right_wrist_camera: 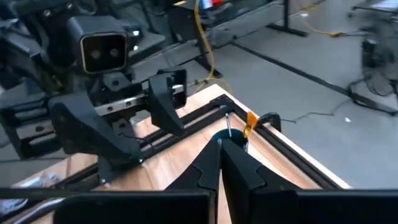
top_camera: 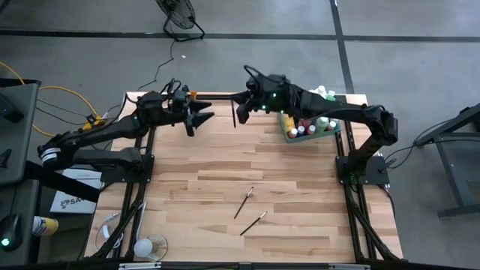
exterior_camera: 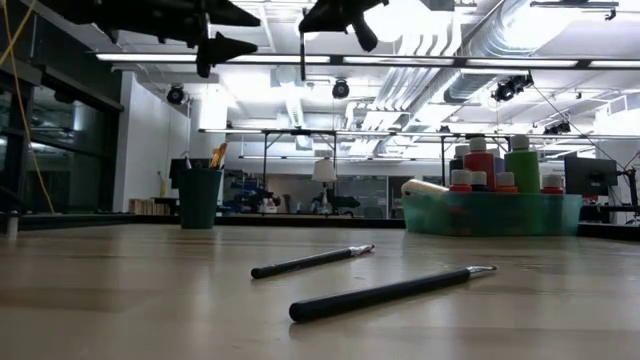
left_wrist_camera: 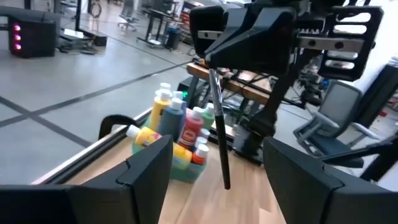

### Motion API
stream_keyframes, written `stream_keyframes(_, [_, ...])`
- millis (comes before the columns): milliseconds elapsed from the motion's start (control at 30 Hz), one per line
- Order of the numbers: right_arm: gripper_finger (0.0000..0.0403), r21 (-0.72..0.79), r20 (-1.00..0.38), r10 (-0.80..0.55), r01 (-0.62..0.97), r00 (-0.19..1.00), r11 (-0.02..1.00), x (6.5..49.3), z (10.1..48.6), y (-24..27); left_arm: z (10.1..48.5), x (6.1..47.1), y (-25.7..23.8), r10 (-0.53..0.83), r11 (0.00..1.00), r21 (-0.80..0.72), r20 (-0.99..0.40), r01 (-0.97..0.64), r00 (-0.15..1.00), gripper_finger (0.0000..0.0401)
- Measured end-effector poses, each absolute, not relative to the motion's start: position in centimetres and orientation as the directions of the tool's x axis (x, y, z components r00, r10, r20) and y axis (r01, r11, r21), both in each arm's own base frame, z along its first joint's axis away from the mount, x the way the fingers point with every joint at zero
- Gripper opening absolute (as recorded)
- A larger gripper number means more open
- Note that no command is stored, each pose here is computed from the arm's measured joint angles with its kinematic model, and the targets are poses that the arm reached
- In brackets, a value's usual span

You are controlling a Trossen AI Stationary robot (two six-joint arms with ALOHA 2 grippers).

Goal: Pick & Place Paint Supplies
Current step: Put the silver paintbrush into the blue cup

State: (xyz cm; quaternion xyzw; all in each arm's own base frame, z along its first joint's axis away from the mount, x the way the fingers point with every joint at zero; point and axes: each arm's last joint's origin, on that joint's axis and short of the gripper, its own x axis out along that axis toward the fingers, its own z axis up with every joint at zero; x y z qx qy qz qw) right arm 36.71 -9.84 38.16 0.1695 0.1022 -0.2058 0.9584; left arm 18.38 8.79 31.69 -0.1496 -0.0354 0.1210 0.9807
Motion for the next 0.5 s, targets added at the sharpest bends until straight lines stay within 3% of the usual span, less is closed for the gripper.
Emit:
stream_keyframes(200, [0.0004, 0.264, -0.177, -0.257, 0.297, 0.950, 0.918, 36.6, 38.9, -11.5, 32.6, 20.0, 9.6, 0.253, 0.924, -0.301, 0.025, -0.234, 0.967, 0.0244])
stream_keyframes(500, [0.0004, 0.219, -0.153, -0.218, 0.248, 0.964, 0.944, 36.4, 39.1, -12.2, 34.2, 23.1, 11.3, 0.287, 0.912, -0.310, 0.013, -0.269, 0.958, 0.0244])
